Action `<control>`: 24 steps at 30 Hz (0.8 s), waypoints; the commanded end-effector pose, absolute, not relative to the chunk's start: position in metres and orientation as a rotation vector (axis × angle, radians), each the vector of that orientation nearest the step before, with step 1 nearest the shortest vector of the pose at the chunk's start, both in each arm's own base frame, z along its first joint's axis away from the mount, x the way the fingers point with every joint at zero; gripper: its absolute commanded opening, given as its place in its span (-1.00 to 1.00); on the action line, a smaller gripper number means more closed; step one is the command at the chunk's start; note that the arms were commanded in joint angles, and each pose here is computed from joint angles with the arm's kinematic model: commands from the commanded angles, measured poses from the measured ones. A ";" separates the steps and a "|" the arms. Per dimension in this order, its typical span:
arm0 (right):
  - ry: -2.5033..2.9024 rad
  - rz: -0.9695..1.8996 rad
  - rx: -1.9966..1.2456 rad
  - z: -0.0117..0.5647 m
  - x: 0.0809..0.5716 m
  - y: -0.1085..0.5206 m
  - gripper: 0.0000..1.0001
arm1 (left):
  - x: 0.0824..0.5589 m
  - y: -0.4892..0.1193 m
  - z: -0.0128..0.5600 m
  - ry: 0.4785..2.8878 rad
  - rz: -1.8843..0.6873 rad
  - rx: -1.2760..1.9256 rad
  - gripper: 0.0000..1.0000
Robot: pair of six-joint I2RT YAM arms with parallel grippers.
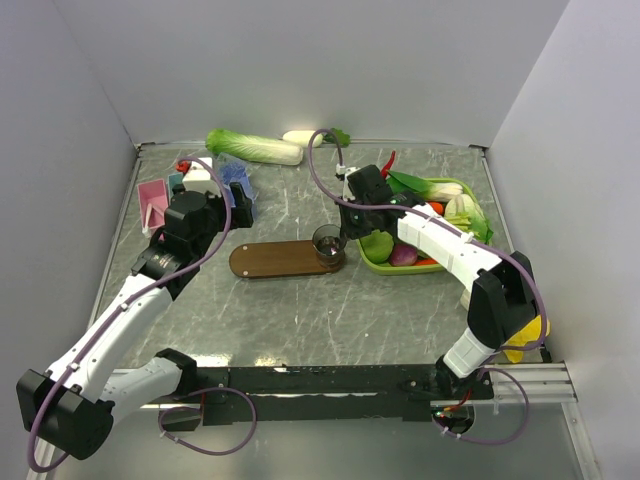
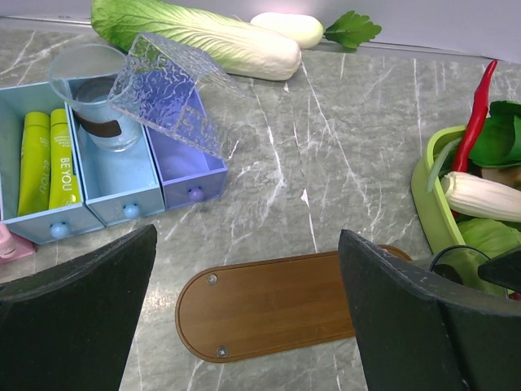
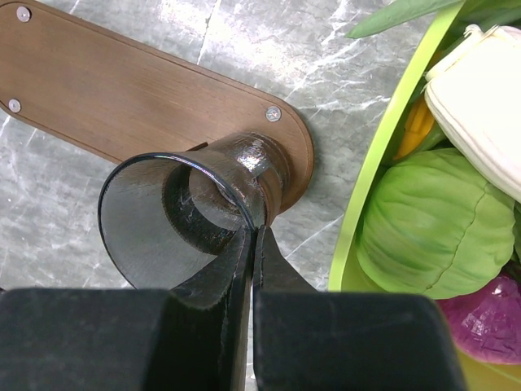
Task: Prepare toiletry sets of a toothbrush and toothpaste on the tray
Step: Place the cup on the tray.
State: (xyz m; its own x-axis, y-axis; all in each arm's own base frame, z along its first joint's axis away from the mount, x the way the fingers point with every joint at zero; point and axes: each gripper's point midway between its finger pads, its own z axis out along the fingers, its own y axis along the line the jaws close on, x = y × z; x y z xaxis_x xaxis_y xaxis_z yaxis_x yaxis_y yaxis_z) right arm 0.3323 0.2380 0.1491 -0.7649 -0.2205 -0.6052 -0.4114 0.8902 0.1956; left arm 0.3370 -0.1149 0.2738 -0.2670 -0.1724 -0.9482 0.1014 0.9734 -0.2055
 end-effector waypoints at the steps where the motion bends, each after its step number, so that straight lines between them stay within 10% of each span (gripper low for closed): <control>1: 2.354 0.461 -0.443 0.173 0.353 0.248 -1.00 | 0.339 -0.118 0.293 1.773 -0.282 -0.043 0.93; 10: 2.379 0.446 -0.454 0.166 0.353 0.247 -0.99 | 0.341 -0.119 0.290 1.789 -0.281 -0.038 0.94; 24: 2.370 0.427 -0.449 0.170 0.355 0.245 -0.45 | 0.343 -0.122 0.286 1.807 -0.287 -0.028 0.94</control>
